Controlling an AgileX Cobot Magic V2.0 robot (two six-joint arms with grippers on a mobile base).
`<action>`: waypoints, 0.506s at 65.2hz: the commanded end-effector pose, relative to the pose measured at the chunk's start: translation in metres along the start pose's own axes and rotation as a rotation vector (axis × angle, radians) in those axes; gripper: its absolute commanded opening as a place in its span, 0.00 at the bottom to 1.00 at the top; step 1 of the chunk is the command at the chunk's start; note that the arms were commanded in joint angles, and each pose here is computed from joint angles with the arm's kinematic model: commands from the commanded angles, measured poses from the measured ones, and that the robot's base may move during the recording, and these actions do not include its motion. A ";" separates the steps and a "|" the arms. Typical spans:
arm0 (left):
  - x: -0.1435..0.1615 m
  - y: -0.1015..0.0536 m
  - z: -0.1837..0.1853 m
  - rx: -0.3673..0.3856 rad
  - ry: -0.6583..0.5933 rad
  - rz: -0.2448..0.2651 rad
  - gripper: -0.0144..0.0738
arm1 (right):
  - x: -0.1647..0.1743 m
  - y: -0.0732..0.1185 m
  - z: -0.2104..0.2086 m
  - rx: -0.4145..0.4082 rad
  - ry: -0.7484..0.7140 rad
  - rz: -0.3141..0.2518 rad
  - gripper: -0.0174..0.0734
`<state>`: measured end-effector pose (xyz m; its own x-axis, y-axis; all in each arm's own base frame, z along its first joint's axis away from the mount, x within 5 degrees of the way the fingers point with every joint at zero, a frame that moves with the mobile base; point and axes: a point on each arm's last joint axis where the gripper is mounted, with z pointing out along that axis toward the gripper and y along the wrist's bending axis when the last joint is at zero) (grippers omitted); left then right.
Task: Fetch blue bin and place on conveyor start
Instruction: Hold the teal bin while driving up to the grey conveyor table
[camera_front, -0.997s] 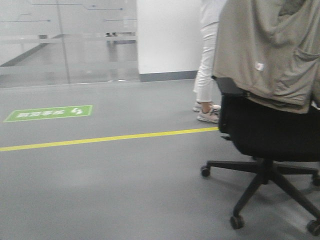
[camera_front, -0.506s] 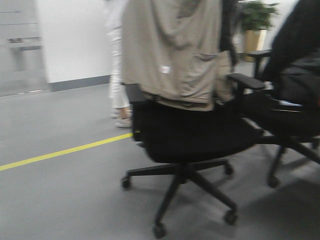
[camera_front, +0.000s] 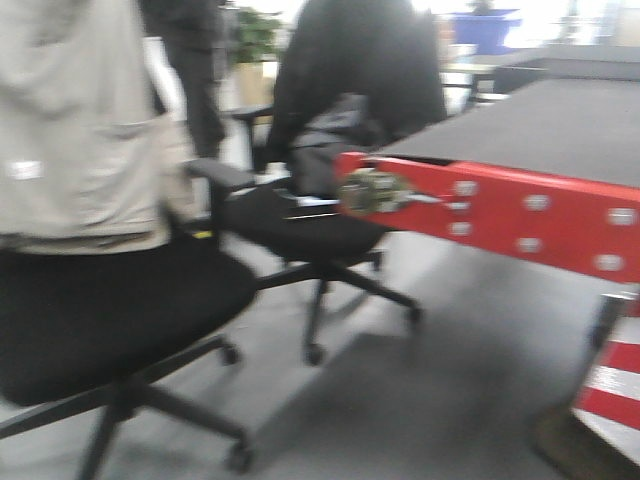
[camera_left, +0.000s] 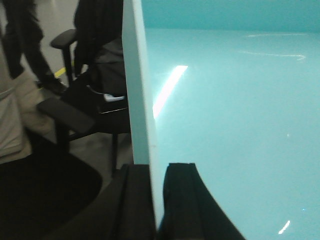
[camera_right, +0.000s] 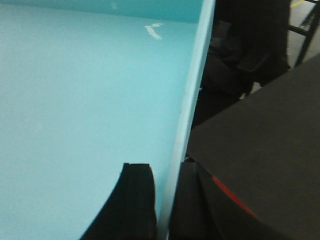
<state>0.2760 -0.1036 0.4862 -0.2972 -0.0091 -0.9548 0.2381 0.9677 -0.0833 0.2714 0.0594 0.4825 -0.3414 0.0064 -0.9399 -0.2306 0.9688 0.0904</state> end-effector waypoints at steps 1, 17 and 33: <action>-0.008 -0.003 -0.005 0.026 -0.071 -0.003 0.04 | -0.007 0.001 -0.006 -0.007 -0.069 -0.016 0.02; -0.008 -0.003 -0.005 0.026 -0.071 -0.003 0.04 | -0.007 0.001 -0.006 -0.007 -0.069 -0.016 0.02; -0.008 -0.003 -0.005 0.026 -0.071 -0.003 0.04 | -0.007 0.001 -0.006 -0.007 -0.070 -0.016 0.02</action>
<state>0.2760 -0.1036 0.4863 -0.2966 -0.0080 -0.9550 0.2377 0.9679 -0.0820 0.2714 0.0594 0.4825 -0.3414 0.0064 -0.9399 -0.2306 0.9688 0.0904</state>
